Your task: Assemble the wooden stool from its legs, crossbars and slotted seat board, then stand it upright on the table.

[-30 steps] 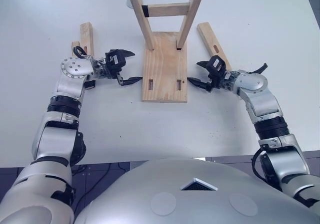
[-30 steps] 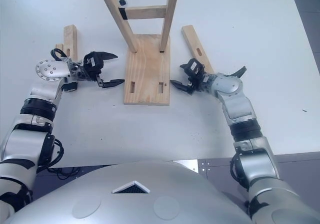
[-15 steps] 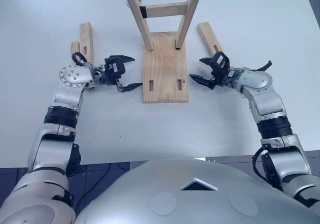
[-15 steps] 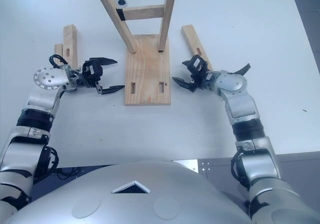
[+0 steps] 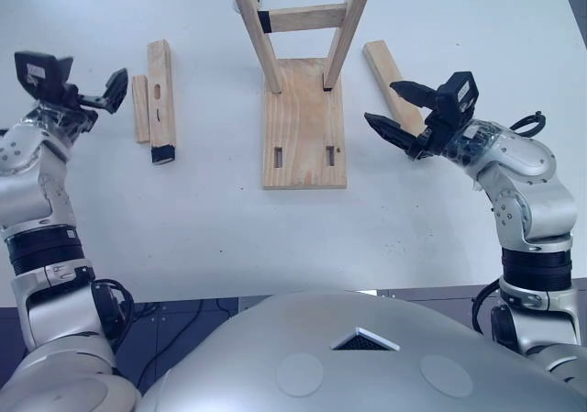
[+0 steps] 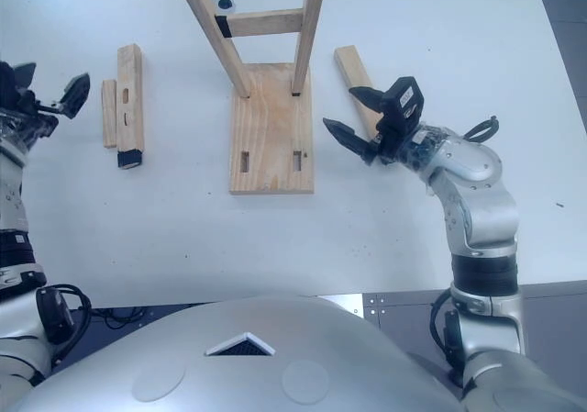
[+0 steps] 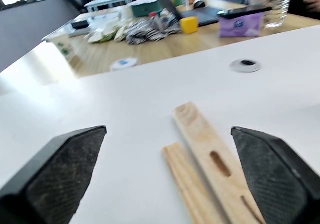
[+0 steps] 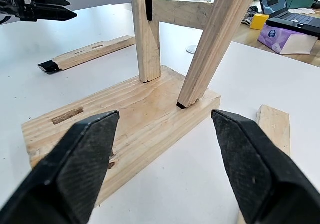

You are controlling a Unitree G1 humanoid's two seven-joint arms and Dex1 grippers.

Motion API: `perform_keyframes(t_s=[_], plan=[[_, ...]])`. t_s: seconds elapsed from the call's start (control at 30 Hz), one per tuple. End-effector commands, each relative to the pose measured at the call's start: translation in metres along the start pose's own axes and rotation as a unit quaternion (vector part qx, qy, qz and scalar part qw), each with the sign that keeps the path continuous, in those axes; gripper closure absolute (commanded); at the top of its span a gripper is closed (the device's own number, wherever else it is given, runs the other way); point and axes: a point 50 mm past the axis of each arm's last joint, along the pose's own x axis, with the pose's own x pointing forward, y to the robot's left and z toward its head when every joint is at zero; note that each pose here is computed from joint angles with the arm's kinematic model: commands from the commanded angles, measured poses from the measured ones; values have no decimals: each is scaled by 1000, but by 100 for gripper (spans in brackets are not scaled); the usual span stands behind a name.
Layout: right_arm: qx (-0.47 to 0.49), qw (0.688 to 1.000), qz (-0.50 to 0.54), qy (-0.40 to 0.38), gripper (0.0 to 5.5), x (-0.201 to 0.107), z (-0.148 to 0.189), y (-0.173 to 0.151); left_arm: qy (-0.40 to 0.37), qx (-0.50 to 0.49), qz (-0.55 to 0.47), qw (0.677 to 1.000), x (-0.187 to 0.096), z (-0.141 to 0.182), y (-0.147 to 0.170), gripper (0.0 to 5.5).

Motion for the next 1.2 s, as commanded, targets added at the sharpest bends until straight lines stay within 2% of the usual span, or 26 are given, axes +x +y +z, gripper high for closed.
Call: perform_keyframes(t_s=[0.03,0.17,0.43,1.07,1.13,1.2], plan=[[-5,1000,2,15,209,0,-2,-1,44,-15,9,999,-2,-27,-6,90],[-6,1000,6,21,209,1,-4,-2,57,-34,-5,998,-3,-40,-17,141],[-6,999,3,35,209,0,-9,-2,97,-33,-23,995,-5,-59,-31,141],[-2,1000,-10,25,209,3,-6,-5,129,-50,-20,990,-5,-65,-37,418],[0,1000,-14,17,209,3,-3,-6,124,-52,-8,991,-2,-61,-32,425],[13,1000,-26,-8,209,4,4,-10,73,-48,32,996,7,-39,-18,425]])
